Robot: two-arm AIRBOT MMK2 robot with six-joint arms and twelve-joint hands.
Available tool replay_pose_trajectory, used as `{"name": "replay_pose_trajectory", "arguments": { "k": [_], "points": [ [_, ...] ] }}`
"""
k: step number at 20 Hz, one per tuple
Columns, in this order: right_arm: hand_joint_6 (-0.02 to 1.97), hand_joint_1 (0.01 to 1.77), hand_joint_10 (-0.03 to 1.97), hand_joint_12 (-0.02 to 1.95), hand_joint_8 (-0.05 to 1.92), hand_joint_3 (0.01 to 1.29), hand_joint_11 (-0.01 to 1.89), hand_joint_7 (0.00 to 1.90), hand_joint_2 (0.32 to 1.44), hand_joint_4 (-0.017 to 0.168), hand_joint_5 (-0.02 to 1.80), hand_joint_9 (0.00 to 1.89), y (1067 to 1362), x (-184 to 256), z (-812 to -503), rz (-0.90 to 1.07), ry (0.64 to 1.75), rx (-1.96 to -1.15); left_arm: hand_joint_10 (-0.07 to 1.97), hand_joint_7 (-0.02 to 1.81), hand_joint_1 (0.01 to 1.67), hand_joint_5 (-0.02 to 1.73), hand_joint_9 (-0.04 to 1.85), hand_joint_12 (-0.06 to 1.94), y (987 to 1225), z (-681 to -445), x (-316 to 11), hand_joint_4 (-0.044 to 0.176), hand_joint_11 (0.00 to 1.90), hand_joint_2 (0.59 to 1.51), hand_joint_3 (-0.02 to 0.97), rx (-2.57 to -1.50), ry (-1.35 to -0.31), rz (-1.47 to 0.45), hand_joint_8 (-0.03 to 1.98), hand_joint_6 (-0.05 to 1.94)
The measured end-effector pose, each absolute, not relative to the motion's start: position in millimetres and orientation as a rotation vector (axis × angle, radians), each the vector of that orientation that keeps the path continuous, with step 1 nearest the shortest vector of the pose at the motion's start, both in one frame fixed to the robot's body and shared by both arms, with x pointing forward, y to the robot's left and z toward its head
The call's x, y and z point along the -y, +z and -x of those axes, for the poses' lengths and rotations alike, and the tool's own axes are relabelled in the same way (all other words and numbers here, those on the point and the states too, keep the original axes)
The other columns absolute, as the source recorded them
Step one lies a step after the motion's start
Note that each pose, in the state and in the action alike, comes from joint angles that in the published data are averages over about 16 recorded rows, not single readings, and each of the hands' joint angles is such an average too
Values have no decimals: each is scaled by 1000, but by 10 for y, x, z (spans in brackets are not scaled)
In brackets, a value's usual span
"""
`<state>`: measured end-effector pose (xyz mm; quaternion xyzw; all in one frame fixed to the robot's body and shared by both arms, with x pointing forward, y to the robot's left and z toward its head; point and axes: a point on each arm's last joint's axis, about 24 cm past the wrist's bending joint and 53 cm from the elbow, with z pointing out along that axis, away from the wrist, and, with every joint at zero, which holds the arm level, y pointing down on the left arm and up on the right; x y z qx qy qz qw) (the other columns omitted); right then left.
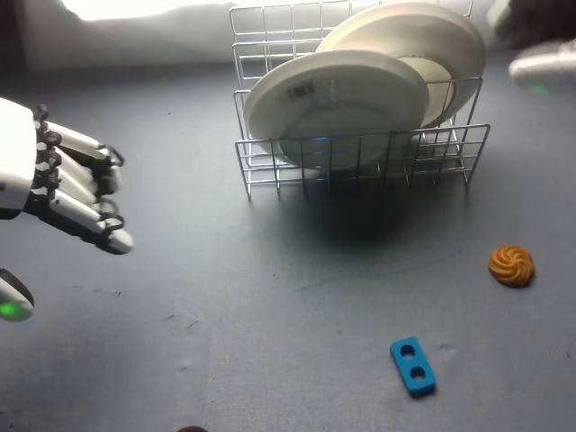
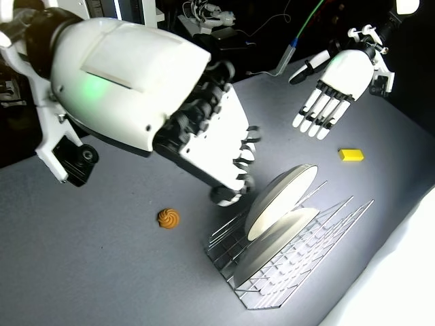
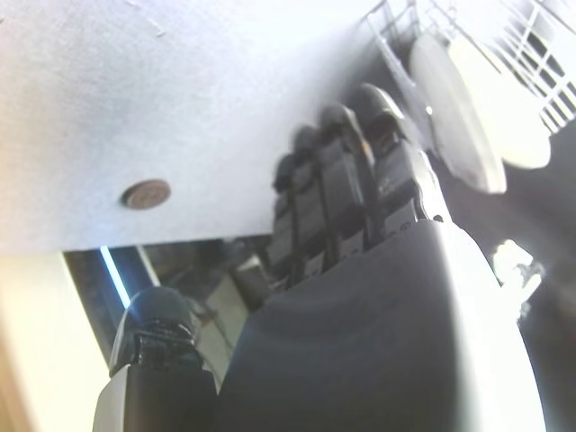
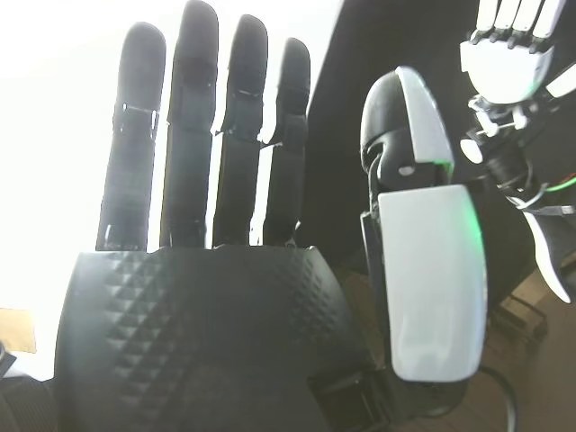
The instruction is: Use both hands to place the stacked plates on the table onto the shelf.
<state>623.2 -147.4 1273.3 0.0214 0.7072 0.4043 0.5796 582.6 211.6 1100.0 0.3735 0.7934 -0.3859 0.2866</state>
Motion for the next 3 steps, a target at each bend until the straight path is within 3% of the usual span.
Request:
{"name": "replay_pose_trajectory", "arguments": {
  "k": [3],
  "points": [
    [224, 852, 210, 1292, 124, 11, 513, 1021, 1101, 1, 943, 963, 12717, 1489, -6169, -36, 929, -1656, 74, 487, 30, 370, 460, 709, 11007, -5813, -2102, -3, 129, 1182, 13, -2117, -1035, -1001, 13, 13]
  ]
}}
